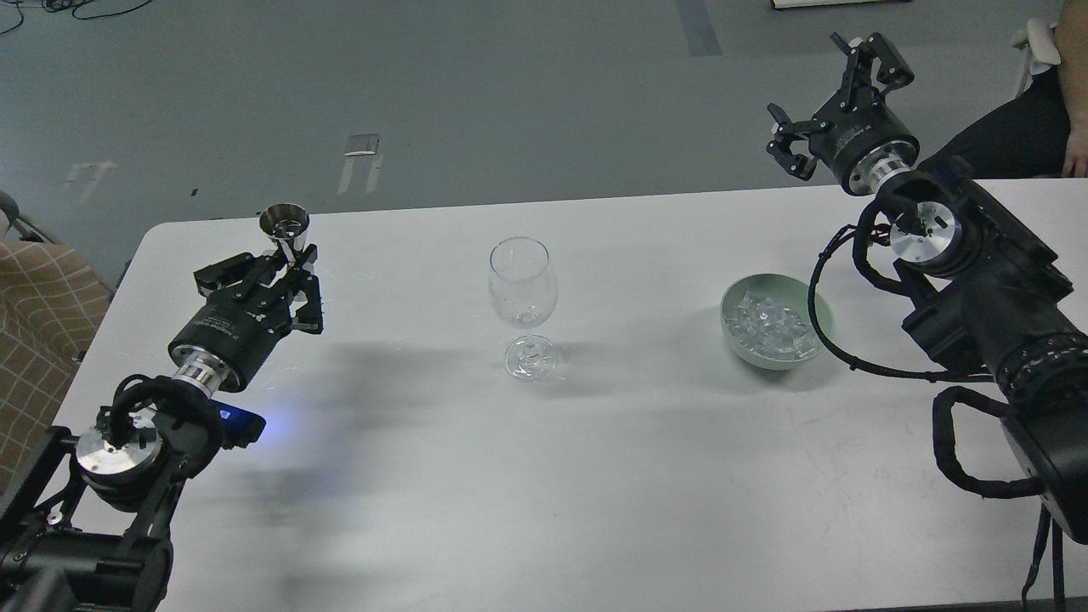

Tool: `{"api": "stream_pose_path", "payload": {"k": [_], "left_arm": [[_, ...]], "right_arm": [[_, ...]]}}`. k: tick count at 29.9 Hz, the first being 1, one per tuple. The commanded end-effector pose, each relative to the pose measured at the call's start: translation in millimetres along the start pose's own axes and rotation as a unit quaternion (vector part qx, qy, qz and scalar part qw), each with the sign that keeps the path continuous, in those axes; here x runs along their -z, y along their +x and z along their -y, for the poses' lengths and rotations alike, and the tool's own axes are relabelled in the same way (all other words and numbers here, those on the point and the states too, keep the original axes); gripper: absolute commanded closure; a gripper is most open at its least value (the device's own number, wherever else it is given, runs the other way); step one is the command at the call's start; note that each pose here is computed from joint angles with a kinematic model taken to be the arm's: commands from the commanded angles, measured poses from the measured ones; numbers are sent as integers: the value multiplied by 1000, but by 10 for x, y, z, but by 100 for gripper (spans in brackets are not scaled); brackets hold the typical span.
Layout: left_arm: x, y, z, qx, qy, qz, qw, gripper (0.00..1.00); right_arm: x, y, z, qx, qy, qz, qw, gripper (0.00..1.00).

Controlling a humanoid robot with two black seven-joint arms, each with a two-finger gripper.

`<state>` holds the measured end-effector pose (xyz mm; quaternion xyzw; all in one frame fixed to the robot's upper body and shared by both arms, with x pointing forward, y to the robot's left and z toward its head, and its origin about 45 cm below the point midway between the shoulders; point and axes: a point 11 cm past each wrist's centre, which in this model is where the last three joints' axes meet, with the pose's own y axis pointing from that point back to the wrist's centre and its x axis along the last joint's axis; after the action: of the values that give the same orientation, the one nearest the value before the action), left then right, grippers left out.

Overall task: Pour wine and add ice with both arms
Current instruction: 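Lift the jigger with the left gripper and move it toward the glass, then carry the jigger with the left gripper to just above the wine glass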

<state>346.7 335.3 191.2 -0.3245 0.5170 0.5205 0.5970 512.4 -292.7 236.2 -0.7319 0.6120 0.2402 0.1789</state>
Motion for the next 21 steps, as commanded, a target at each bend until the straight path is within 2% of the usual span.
{"api": "stream_pose_path", "payload": {"k": [1, 8, 21], "left_arm": [[113, -26, 23, -5, 19, 5, 1000, 94], [228, -136, 129, -3, 32, 0, 999, 95], [474, -352, 312, 15, 66, 5, 998, 95]], "right_arm": [[72, 115, -50, -10, 14, 2, 1000, 0], [31, 265, -134, -24, 14, 6, 1000, 0], [61, 256, -128, -23, 19, 8, 1000, 0]]}}
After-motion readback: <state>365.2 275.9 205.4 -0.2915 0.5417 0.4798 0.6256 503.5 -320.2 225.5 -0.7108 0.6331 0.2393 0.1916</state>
